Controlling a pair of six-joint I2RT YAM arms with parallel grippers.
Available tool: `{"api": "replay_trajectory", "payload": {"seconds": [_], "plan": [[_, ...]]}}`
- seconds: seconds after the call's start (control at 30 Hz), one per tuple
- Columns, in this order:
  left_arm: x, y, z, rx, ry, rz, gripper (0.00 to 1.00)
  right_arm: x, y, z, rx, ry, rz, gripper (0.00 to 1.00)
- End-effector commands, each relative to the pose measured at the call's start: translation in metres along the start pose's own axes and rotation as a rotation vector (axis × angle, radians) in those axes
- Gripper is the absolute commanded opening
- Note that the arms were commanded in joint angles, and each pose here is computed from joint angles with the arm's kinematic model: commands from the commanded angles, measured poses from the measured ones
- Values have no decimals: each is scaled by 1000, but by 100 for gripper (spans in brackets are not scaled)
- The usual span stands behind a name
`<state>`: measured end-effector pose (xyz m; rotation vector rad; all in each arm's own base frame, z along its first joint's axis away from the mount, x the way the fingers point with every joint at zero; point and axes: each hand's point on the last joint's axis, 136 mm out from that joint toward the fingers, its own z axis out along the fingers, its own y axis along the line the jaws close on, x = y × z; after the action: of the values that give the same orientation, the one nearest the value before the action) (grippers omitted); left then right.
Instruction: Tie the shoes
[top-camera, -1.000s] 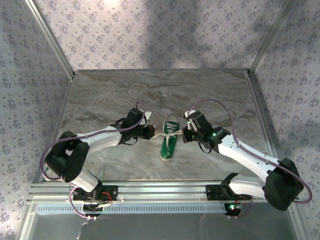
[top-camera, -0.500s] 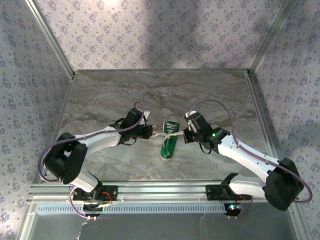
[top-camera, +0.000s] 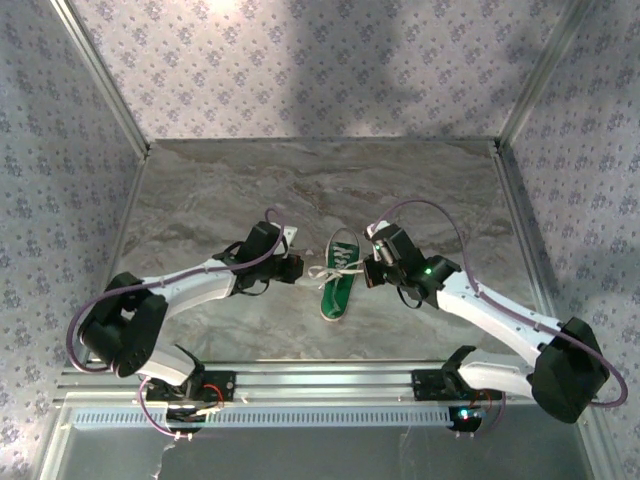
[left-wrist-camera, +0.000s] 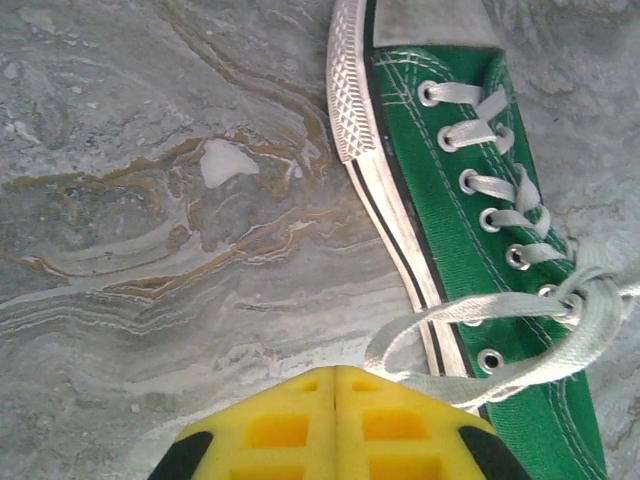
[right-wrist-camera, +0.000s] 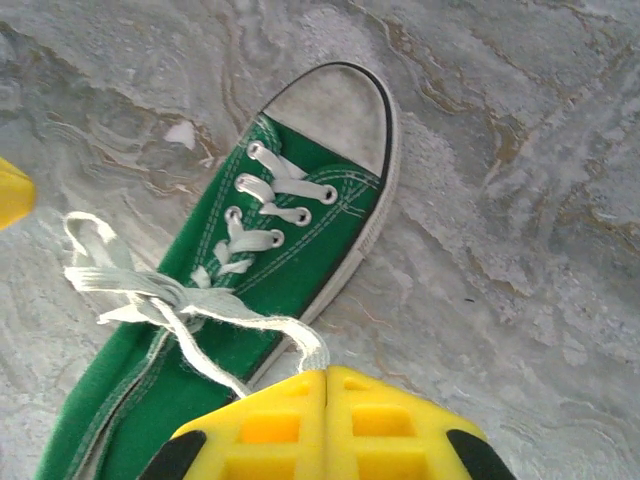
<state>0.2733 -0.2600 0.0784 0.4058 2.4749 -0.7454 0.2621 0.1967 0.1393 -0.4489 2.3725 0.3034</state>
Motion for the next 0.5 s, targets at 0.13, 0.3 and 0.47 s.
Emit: {"api": "replay_trajectory", "payload": {"seconds": [0.13,0.3,0.47], "plan": [[-15,-9,-5,46,34,101,45,-20,13,-9,-48,-54,-26,0],[-10,-13,7,80,110,160,48,-19,13,-9,-49,-53,-32,0],[-7,-18,20,129,148,184,48,-18,15,-9,-55,-51,-37,0]]}}
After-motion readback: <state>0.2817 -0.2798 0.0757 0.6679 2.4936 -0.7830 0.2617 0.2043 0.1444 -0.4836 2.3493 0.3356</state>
